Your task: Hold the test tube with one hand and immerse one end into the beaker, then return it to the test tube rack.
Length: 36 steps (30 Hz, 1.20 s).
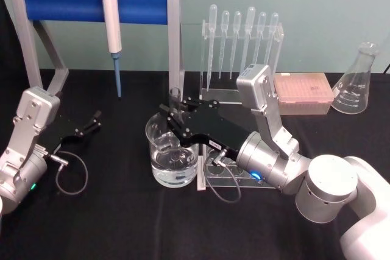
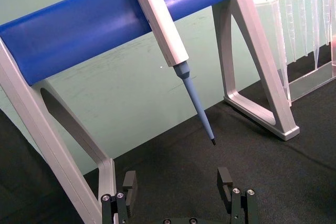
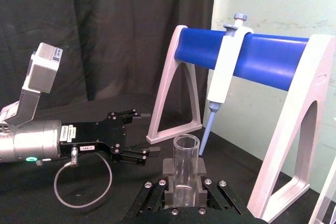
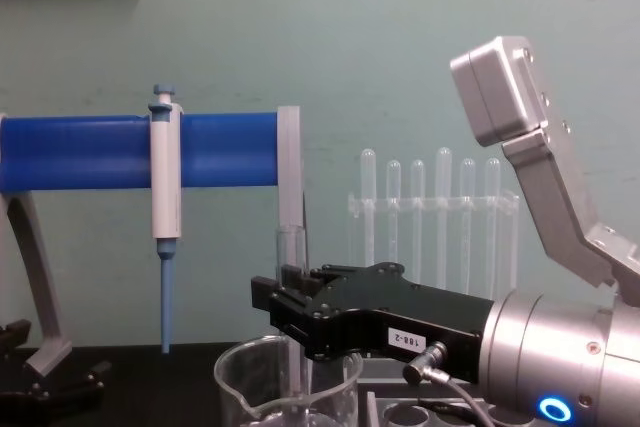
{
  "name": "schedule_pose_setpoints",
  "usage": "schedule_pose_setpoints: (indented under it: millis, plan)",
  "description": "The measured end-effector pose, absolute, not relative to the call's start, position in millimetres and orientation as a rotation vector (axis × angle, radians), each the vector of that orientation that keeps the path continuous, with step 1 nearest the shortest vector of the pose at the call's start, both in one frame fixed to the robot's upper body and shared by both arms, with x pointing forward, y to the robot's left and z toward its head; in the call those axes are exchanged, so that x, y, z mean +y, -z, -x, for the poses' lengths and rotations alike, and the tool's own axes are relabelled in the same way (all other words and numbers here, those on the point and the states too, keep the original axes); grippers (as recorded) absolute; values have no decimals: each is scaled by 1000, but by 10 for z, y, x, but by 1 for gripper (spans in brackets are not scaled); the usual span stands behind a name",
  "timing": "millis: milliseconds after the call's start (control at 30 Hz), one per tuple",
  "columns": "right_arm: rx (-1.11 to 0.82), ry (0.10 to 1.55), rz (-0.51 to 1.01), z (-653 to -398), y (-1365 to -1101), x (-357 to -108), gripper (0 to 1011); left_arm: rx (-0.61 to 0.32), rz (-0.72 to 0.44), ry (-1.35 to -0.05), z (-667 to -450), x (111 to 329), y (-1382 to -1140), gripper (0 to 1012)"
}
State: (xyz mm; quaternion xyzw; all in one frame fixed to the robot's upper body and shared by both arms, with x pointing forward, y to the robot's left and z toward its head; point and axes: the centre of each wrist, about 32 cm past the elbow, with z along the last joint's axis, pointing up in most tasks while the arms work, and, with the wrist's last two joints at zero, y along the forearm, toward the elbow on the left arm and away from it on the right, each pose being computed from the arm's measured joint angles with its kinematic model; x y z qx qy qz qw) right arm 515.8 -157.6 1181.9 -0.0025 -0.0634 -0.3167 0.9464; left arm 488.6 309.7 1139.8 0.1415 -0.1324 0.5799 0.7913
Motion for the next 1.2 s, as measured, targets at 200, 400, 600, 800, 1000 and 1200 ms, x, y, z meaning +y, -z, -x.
schedule_pose_setpoints:
  millis: [200,400,600,800,1000,1200]
  plan:
    - [-129,645,5,-5158,-11820,-1575,225,-285,-305,-1248,-4886,3097,-11398,1000]
    - [-129,645,5,-5158,-11819,-1575,225,-285,-305,-1248,-4886,3097,-11398,1000]
    - [-129,645,5,-5158,-11820,-1575,225,-285,-304,-1248,-4886,3097,-11398,1000]
    - [-129,645,5,-5158,-11820,-1575,226,-285,-304,-1248,-4886,3097,-11398,1000]
    - [-129,645,5,-5158,-11819,-1576,225,-285,-305,-1248,-4886,3097,-11398,1000]
    - [-129,645,5,-5159,-11820,-1576,226,-285,-305,-1248,-4886,3097,-11398,1000]
